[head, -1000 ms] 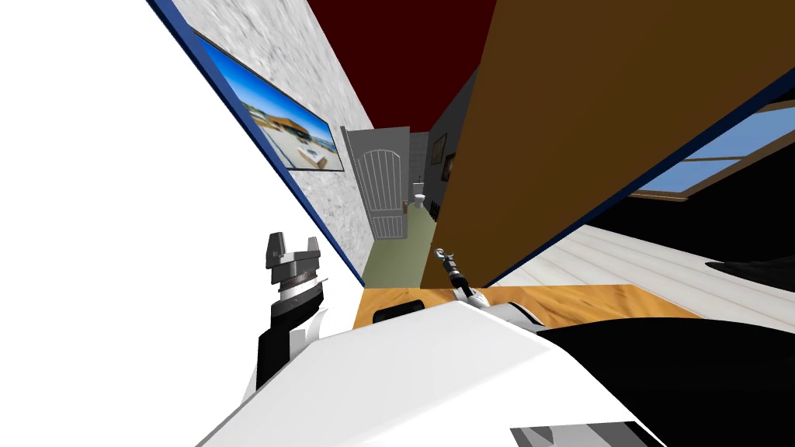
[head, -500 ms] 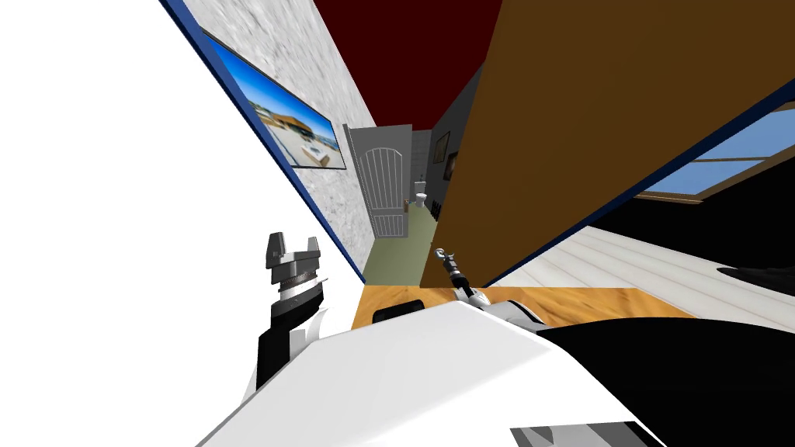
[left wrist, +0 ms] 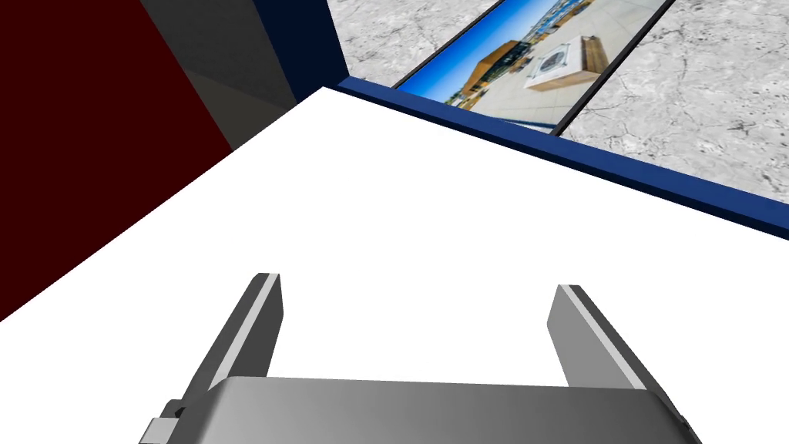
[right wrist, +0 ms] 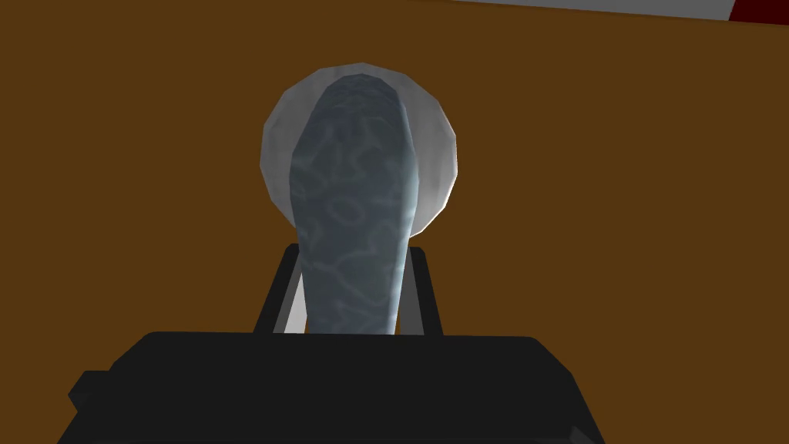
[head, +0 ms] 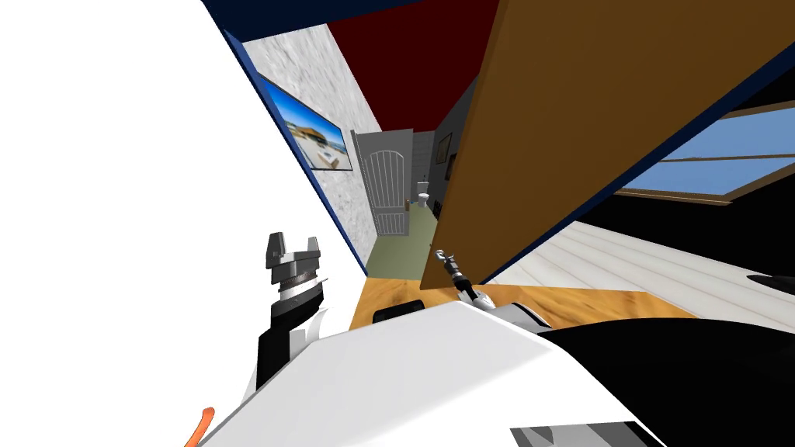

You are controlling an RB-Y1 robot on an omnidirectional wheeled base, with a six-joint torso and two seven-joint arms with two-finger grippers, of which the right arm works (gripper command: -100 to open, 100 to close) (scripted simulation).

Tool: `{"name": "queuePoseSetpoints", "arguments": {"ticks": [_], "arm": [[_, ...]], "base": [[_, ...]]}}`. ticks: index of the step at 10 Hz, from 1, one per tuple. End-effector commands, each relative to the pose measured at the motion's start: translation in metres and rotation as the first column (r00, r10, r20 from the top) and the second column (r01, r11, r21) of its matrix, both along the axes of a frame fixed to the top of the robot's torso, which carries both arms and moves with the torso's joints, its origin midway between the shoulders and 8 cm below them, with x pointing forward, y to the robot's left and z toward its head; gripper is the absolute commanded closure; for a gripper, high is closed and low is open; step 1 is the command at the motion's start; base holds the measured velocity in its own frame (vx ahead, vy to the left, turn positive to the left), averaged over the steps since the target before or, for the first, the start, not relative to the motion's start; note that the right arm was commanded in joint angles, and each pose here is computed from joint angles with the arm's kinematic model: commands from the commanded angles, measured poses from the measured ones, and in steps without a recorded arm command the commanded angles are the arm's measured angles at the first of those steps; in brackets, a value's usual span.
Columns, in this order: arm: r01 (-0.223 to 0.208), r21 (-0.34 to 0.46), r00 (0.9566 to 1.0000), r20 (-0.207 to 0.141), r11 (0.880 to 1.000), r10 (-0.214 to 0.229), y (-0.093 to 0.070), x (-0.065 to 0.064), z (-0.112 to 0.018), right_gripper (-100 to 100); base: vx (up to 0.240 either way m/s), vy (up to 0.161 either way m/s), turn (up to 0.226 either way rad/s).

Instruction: Pull the door open

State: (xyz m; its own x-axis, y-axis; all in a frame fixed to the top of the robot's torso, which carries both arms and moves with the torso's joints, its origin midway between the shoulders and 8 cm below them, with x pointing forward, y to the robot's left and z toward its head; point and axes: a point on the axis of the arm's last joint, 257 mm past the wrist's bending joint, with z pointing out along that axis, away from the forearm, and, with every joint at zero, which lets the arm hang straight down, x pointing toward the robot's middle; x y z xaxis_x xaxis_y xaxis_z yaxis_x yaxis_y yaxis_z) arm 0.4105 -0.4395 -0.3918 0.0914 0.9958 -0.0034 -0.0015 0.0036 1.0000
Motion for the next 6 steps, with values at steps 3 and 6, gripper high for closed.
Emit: {"name": "queuePoseSetpoints", "arguments": {"ticks": [3, 6], "arm": [[-0.035, 0.002, 0.9994, -0.002, 0.999, 0.035, 0.004, -0.006, 0.000, 100], [-0.071, 0.002, 0.9974, -0.004, 0.997, 0.071, 0.004, -0.025, -0.002, 100]], "base": [[-0.183, -0.048, 0.070], [-0.211, -0.050, 0.155]]}}
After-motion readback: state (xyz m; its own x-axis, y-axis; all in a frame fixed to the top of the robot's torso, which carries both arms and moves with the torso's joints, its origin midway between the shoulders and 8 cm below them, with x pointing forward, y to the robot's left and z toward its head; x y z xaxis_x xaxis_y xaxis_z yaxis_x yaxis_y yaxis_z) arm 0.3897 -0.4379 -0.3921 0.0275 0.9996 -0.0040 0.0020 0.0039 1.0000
